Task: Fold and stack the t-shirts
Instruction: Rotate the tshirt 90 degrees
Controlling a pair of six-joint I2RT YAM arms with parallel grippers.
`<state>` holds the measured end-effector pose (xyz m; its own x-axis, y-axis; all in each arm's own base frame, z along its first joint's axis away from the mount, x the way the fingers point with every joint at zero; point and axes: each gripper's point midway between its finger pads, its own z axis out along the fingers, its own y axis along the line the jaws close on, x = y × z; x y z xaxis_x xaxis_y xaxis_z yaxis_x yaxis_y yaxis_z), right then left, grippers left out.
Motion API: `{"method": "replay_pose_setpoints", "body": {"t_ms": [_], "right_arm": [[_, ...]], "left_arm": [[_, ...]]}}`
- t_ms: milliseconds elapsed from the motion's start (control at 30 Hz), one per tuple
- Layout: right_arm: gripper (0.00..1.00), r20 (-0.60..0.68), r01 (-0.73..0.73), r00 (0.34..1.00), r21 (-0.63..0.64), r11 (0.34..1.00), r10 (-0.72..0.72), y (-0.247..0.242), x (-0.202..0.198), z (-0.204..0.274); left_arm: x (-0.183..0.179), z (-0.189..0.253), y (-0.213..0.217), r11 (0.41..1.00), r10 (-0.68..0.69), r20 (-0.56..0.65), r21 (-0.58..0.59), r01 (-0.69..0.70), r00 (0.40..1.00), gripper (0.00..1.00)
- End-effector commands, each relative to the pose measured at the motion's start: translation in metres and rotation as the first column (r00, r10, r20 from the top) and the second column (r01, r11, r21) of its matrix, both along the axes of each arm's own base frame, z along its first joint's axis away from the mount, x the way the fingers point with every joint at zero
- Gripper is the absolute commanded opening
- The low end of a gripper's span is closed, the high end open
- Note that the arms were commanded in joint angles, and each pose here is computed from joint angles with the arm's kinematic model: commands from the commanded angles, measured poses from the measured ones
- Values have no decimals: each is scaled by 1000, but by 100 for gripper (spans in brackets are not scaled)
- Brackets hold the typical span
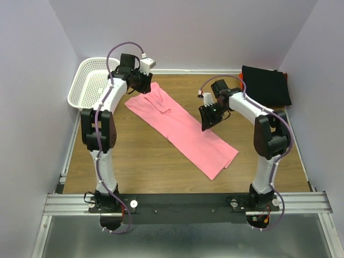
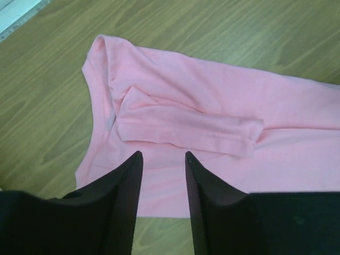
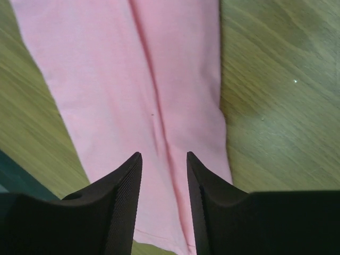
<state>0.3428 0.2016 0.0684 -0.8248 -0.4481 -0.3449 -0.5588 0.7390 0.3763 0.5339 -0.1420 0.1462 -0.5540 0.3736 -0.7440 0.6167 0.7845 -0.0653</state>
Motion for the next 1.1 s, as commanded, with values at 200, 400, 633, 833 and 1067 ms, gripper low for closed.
{"method": "replay_pose_setpoints", "body": {"t_ms": [200, 400, 633, 833, 1067], "right_arm": [[34, -131, -53, 991, -130, 990, 36, -22, -32, -49], [29, -233, -117, 968, -103, 988, 90, -8, -81, -64], [30, -285, -243, 920, 120, 963, 268, 59, -141, -39], [47, -113, -247, 950, 296, 923, 290, 99, -113, 41], [47, 3, -123, 992, 297, 947, 128, 78, -34, 69]], "left_arm": [[-44, -65, 11, 992, 124, -158, 44, -118, 980, 27], [-43, -99, 8, 983, 154, -203, 135, -128, 967, 23], [-33, -143, -48, 984, 26, -278, 175, 24, 960, 21], [34, -80, -124, 993, -116, -66, 19, 118, 991, 27], [43, 25, -107, 995, -79, 177, -39, 87, 981, 47]]}}
